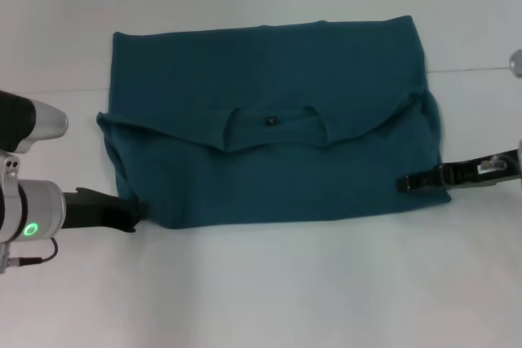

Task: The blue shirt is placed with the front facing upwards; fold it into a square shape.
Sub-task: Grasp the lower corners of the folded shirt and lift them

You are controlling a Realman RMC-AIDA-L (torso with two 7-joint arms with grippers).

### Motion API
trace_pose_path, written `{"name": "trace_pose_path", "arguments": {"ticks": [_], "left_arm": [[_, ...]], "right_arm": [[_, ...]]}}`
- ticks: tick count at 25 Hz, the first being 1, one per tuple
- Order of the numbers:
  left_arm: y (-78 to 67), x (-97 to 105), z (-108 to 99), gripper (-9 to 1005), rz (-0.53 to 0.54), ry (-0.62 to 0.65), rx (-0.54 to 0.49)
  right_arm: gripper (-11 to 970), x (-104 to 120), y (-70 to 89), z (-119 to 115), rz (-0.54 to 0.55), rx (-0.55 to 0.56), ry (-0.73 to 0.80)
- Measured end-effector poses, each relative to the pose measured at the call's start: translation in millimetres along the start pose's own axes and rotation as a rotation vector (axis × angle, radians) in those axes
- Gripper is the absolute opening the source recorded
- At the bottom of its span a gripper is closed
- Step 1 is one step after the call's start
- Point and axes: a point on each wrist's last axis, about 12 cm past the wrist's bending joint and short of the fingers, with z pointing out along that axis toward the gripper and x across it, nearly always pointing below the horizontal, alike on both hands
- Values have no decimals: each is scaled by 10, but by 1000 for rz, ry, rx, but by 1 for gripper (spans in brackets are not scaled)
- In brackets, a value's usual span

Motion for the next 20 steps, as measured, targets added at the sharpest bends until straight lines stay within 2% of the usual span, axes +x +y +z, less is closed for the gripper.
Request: {"name": "trace_pose_path", "arguments": {"ticks": [8, 20], "left_arm": [[-6, 0, -2, 14, 5, 4, 5], [-17, 17, -3, 14, 5, 13, 17]], "right_arm": [[885, 34, 26, 92, -16, 31, 5], [823, 30, -69, -47, -3, 65, -36]]}}
